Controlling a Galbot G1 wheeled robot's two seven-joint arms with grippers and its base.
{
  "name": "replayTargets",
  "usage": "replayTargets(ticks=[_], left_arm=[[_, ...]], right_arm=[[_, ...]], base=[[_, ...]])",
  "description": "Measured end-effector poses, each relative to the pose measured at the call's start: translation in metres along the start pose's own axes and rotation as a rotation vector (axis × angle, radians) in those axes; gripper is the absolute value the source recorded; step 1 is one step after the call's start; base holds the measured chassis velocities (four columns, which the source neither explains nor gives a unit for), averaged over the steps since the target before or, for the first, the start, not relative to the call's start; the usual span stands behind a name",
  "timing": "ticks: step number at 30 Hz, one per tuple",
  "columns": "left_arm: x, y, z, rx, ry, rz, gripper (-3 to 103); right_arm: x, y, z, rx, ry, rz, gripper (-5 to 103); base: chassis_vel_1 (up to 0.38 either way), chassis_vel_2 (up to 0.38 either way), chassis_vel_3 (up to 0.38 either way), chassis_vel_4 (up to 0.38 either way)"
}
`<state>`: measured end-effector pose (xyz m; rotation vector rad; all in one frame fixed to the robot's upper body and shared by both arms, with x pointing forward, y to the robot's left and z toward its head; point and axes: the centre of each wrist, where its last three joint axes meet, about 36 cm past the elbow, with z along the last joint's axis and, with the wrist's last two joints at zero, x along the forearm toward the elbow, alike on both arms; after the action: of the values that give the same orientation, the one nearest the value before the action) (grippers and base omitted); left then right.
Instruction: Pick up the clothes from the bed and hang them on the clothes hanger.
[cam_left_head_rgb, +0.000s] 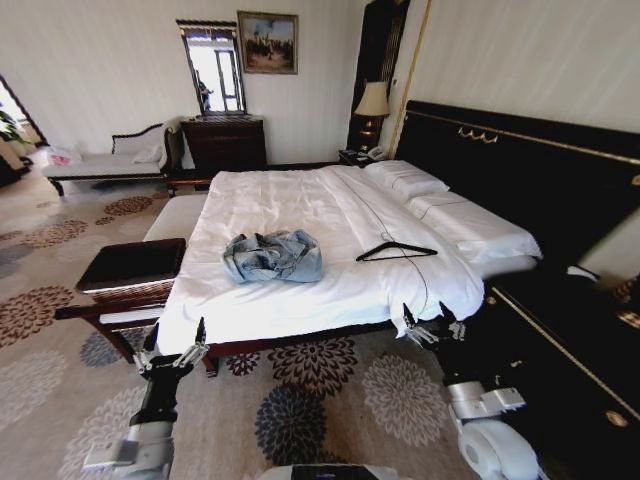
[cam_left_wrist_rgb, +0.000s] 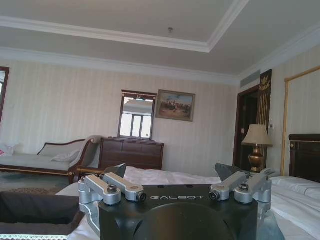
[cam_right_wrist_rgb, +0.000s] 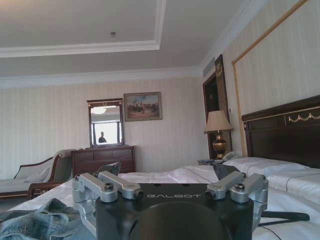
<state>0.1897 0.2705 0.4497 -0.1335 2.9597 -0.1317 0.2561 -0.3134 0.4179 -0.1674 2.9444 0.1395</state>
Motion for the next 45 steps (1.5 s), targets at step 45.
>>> replayTargets(ticks=[45], left_arm=[[0.0003,0.0027,0.0057,-0.010,-0.004,-0.011,100]], right_arm=[[-0.0028,0.0006,0.0090,-0.012,-0.004,0.001,100]], base=[[-0.079,0.079,0.078,-0.078]])
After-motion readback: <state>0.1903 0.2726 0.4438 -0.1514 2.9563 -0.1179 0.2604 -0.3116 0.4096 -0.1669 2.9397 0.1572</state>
